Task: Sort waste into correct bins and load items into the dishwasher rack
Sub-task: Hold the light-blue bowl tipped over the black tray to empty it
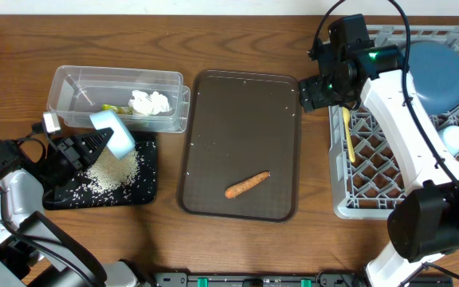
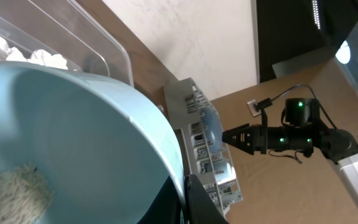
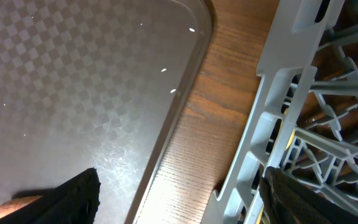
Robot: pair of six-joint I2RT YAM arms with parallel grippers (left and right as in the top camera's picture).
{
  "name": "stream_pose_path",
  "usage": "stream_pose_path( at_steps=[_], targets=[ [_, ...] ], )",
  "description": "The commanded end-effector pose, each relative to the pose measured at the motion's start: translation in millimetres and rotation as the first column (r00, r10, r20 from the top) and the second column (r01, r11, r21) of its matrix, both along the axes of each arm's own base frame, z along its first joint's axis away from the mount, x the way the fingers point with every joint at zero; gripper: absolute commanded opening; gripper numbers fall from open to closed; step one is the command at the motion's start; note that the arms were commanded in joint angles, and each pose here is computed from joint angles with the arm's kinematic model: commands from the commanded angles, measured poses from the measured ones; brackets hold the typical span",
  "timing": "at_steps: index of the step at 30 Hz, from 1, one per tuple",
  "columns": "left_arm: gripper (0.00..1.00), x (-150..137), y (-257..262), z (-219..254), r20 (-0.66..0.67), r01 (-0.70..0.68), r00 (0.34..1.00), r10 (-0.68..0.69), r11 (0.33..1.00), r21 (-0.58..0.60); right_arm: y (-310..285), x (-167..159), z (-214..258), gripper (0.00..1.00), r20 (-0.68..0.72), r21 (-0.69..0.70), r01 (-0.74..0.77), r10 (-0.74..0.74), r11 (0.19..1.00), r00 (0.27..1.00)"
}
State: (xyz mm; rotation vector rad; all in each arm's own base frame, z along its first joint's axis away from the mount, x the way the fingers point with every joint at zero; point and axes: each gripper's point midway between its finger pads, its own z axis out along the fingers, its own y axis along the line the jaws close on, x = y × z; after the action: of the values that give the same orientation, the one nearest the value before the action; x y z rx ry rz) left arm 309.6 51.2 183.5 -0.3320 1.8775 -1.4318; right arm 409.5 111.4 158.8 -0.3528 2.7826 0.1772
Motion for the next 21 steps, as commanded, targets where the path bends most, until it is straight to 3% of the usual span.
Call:
stream_pose_path(
  at_steps=[1,3,18,20,21],
  targets=[
    [0.06,-2,2,4,0.001,-0.013,1.000,0.013,1.000,0.004,-5,2,-2,0.82,-0.004,-0.007,0.022,-0.022,1.000,1.000],
    [0.06,-3,1,13,0.026,-0.004,1.000,0.005,0.999,-0.048,-5,2,-2,0.82,-0.004,-0.008,0.022,-0.022,1.000,1.000],
    [0.06,-1,3,13,0.037,-0.008,0.999,0.009,1.000,-0.022,-5,2,-3,0.82,-0.007,-0.008,0.022,-0.022,1.000,1.000],
    [0.06,2,9,-5,-0.052,-0.041,0.998,0.043,0.998,0.038,-5,2,-3,0.82,-0.008,-0.008,0.022,-0.022,1.000,1.000],
    [0.06,4,17,-21,-0.175,-0.085,0.980,0.092,0.995,0.048,-5,2,-3,0.82,-0.007,-0.008,0.022,-0.022,1.000,1.000]
  ],
)
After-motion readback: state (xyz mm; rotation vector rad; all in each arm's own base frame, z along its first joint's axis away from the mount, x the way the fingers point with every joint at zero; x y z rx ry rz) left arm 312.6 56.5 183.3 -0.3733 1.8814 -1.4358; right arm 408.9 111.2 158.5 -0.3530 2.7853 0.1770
